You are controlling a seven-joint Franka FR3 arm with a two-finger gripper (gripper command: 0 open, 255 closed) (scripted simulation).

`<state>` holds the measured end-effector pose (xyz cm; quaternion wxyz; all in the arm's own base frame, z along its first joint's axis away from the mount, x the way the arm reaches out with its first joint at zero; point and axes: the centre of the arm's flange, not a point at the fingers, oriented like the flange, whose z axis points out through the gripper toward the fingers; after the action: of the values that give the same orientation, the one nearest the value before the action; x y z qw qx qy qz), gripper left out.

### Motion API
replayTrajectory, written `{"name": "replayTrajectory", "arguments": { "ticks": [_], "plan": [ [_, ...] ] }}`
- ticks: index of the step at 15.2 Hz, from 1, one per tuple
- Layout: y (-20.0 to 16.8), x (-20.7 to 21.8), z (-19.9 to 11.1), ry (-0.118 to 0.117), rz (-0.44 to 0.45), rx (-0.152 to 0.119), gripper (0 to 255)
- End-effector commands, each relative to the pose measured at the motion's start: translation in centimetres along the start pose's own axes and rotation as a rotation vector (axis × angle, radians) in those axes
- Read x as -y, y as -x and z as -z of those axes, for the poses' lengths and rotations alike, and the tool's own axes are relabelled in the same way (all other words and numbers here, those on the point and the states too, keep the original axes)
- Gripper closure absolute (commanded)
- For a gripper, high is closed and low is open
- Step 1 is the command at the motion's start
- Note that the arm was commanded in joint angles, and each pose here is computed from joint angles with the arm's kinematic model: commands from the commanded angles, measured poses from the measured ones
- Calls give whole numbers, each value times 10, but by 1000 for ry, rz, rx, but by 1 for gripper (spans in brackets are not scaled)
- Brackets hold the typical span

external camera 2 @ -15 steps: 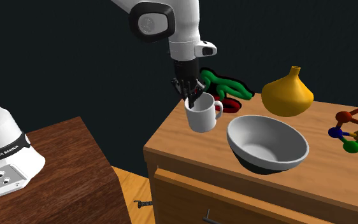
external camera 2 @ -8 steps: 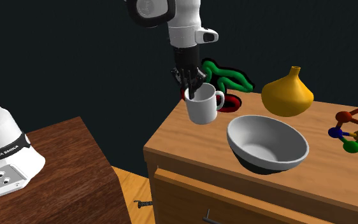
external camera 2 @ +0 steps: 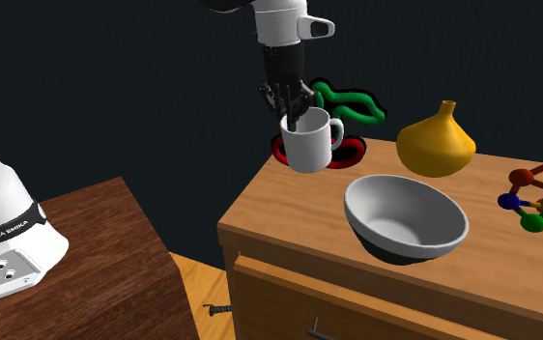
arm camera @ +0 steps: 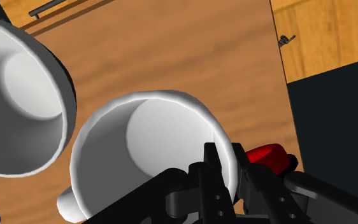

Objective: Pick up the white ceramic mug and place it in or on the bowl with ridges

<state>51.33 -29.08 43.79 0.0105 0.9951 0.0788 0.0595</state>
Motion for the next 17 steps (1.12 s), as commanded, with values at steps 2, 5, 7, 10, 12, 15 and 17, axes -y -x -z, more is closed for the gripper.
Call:
{"name": "replayTrajectory", "arguments": {
  "ticks": [2,5,7,10,12,15,17],
  "plan": [
    [-2,0,17,0,0,-1,255],
    [-4,0,33,0,0,-1,255],
    [-6,-1,43,0,0,-1,255],
    [-7,-1,59,0,0,-1,255],
    [-9,-1,69,0,0,-1,255],
    [-9,-15,79,0,0,-1,255],
    [-8,-41,81,0,0,-1,255]
  ]
}}
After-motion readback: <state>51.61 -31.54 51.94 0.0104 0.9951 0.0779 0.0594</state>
